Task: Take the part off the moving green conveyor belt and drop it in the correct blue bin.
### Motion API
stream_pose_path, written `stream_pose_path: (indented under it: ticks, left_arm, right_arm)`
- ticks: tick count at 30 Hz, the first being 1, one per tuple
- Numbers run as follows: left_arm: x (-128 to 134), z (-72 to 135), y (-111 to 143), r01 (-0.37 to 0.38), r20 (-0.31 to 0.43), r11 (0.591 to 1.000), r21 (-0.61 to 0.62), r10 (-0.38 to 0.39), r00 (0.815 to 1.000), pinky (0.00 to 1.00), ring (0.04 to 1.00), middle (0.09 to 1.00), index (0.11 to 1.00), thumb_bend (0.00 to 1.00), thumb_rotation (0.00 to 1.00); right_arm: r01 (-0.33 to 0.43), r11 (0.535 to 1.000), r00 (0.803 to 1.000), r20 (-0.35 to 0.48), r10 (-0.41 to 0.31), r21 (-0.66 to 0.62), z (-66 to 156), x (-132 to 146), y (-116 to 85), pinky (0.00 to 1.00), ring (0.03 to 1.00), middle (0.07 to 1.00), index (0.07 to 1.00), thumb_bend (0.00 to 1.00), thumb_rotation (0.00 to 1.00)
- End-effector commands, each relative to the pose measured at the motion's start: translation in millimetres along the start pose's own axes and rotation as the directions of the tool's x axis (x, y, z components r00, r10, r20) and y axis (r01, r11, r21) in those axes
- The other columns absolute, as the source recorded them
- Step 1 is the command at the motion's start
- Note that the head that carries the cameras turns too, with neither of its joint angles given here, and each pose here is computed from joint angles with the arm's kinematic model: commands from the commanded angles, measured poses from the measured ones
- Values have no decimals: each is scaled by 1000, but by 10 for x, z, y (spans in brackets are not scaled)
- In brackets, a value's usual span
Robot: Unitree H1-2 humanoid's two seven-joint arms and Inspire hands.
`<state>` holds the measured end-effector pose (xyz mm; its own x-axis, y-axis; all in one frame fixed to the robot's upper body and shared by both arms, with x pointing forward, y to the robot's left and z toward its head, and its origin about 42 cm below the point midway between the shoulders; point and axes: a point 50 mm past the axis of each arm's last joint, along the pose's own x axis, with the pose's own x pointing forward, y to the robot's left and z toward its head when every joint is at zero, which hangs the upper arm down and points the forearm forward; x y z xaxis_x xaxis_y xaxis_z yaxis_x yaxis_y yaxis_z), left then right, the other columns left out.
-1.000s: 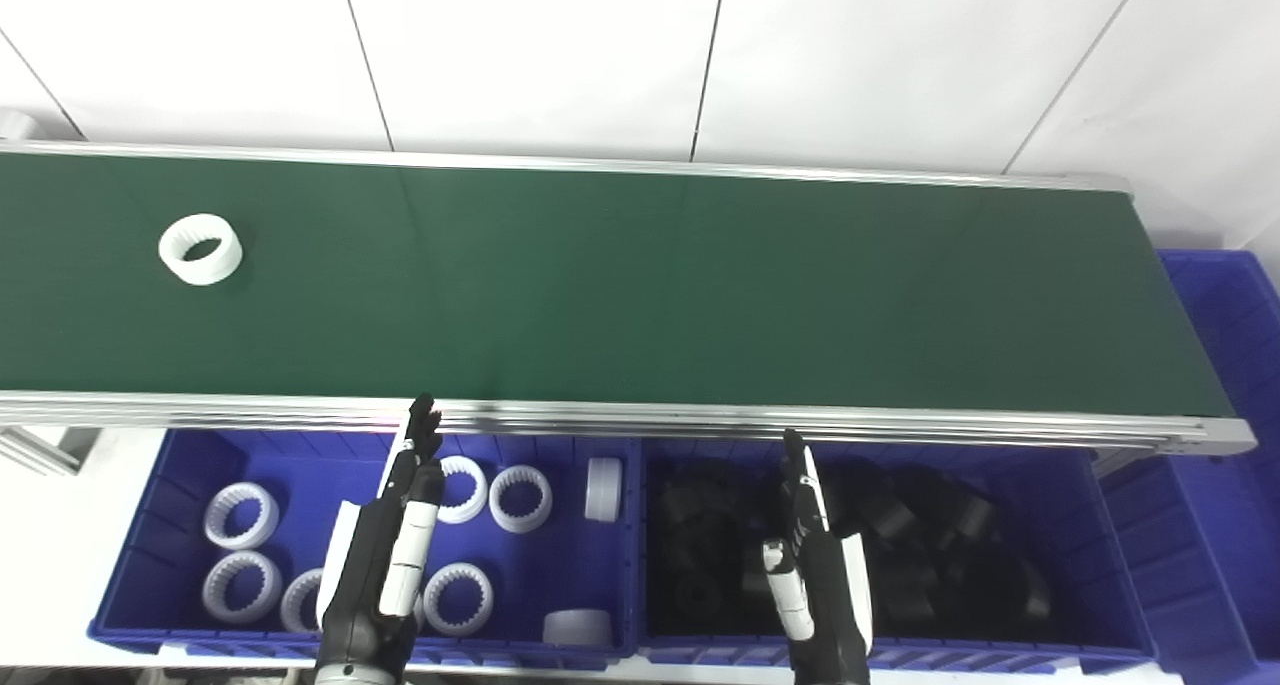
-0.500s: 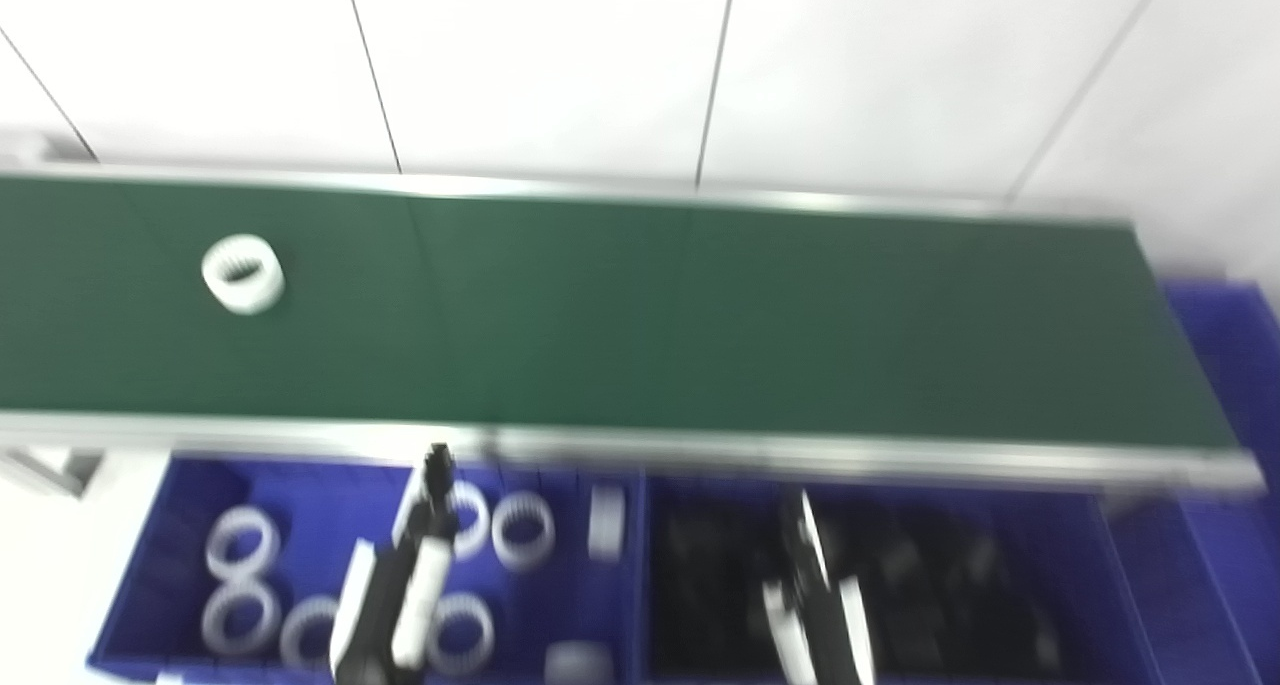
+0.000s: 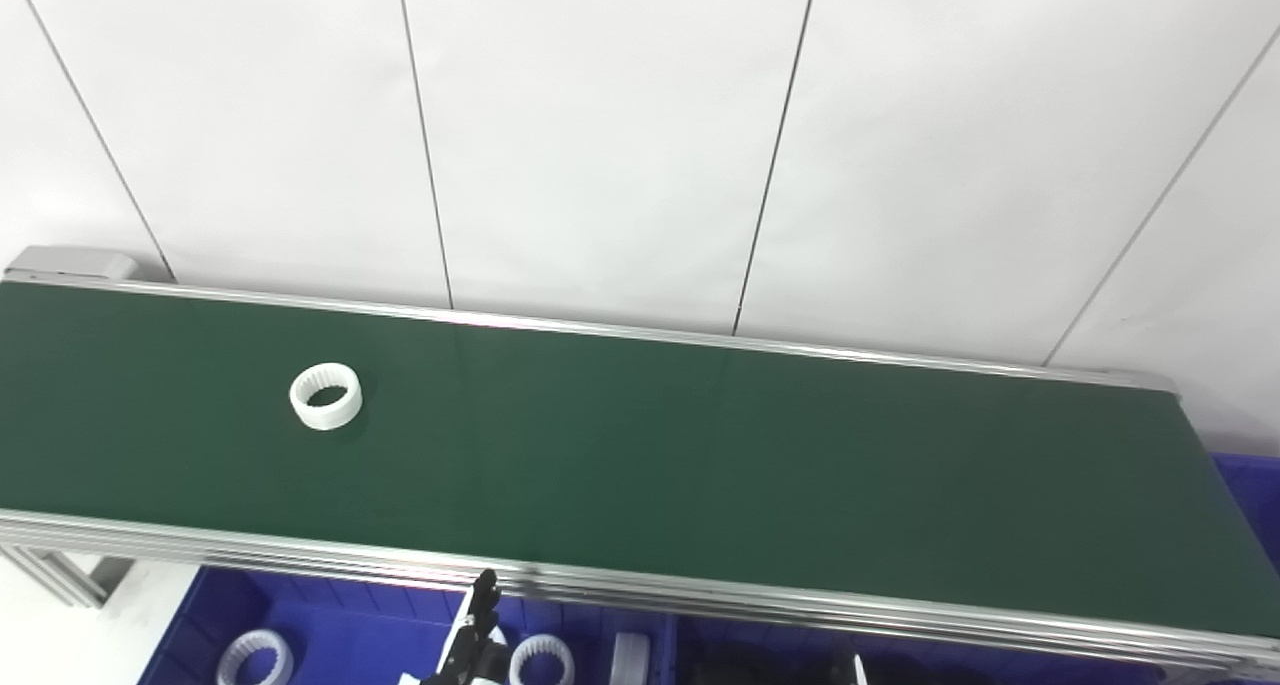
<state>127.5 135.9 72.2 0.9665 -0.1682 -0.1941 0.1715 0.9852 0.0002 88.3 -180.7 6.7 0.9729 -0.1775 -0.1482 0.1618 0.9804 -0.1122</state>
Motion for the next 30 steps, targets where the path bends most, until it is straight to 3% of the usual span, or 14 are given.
stream_pose_path:
  ticks: [1,12,16,22,25,27,28,29,30]
  left_arm:
    - [33,118,-43,-5,77,1000,-9,6,997,1000,995,1000,1000,550,1000]
    - [70,175,-97,-15,85,1000,-8,16,996,969,974,1000,1000,562,1000]
    - [89,268,-71,-12,153,1000,-13,14,988,990,978,1000,1000,509,1000]
    - [67,474,-13,-4,251,1000,-28,11,968,1000,979,1000,1000,522,999]
    - [86,694,65,0,318,998,-65,20,948,1000,989,1000,1000,538,942]
    - [123,863,134,-20,371,998,-61,41,928,986,949,940,922,611,766]
    - [140,924,162,-32,391,998,-51,50,919,877,872,869,861,693,655]
    - [200,1025,216,-41,421,999,-30,50,905,838,846,844,840,720,617]
    - [240,1096,253,-47,442,999,-16,49,896,751,779,798,814,823,529]
  right_arm:
    - [11,1000,998,69,-12,12,65,24,-34,1000,1000,1000,1000,819,1000]
    - [4,1000,997,79,-4,7,83,53,-84,1000,1000,1000,1000,786,1000]
    - [-1,1000,996,90,1,3,120,73,-78,1000,1000,1000,1000,801,1000]
    - [-8,1000,995,96,6,24,148,71,-63,1000,1000,1000,1000,836,1000]
    - [-9,1000,995,95,7,21,143,79,-56,1000,1000,1000,1000,851,1000]
    - [-10,1000,995,96,7,23,142,88,-53,1000,1000,1000,1000,841,1000]
    - [-10,1000,995,96,8,24,143,91,-53,1000,997,1000,1000,833,1000]
    - [-10,1000,995,96,8,23,143,97,-55,1000,996,1000,1000,830,1000]
    - [-11,1000,995,96,9,22,143,101,-56,1000,995,1000,1000,824,1000]
